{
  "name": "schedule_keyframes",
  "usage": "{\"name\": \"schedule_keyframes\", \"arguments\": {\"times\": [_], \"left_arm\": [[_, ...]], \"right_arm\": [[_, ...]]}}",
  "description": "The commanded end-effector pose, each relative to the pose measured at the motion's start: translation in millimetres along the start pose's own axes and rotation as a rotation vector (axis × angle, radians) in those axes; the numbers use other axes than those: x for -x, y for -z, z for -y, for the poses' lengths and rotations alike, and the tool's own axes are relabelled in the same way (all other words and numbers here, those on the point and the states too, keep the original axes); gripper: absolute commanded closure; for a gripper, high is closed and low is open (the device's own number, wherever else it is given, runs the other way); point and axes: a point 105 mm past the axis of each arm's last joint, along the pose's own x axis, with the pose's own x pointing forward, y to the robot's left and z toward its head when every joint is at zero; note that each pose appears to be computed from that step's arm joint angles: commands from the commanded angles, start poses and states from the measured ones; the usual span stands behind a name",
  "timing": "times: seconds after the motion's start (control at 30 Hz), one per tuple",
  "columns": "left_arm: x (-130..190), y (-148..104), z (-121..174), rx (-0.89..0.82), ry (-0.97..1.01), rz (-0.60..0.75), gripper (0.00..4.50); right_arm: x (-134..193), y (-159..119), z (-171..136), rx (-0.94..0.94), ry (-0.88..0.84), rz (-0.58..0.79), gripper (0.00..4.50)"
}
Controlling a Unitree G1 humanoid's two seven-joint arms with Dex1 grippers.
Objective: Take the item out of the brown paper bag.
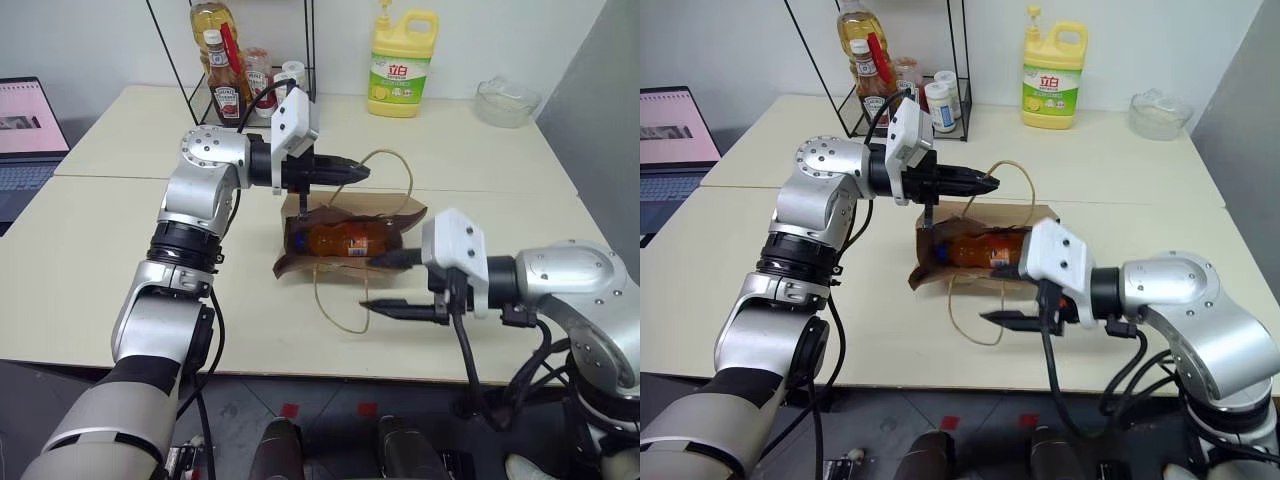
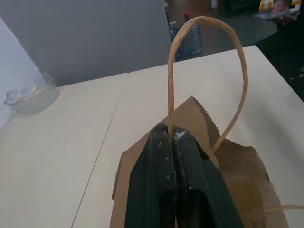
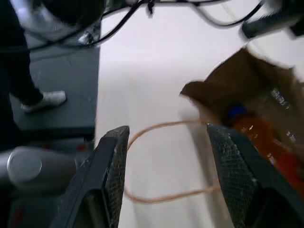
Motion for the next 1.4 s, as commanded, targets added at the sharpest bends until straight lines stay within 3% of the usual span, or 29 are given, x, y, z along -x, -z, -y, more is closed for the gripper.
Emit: {"name": "schedule_keyframes", "arguments": {"times": [0.03,0.43,0.53,0.63,0.67,0.9,1.1,1.2,1.4], "left_arm": [[5,-17,-8,-0.057,-0.031,0.039,4.50],[8,-20,-19,-0.057,-0.082,0.040,4.50],[8,-20,-19,-0.062,-0.084,0.042,4.50],[8,-20,-19,-0.065,-0.084,0.043,4.50],[8,-20,-19,-0.067,-0.084,0.044,4.50],[5,-23,-18,-0.081,-0.071,0.050,4.50],[4,-23,-16,-0.090,-0.062,0.051,4.50],[4,-23,-15,-0.091,-0.059,0.050,4.50],[2,-23,-14,-0.089,-0.055,0.054,4.50]], "right_arm": [[-16,2,17,0.040,0.111,-0.030,1.79],[-57,21,53,0.022,0.243,-0.092,1.79],[-59,23,60,0.007,0.270,-0.108,1.19],[-63,25,64,0.021,0.292,-0.134,0.18],[-64,26,66,0.038,0.298,-0.150,0.05],[-80,35,79,0.119,0.335,-0.237,0.05],[-89,41,83,-0.099,0.347,-0.201,0.05],[-88,45,88,-0.047,0.367,-0.237,0.05],[-105,45,86,0.238,0.337,-0.320,0.05]]}}
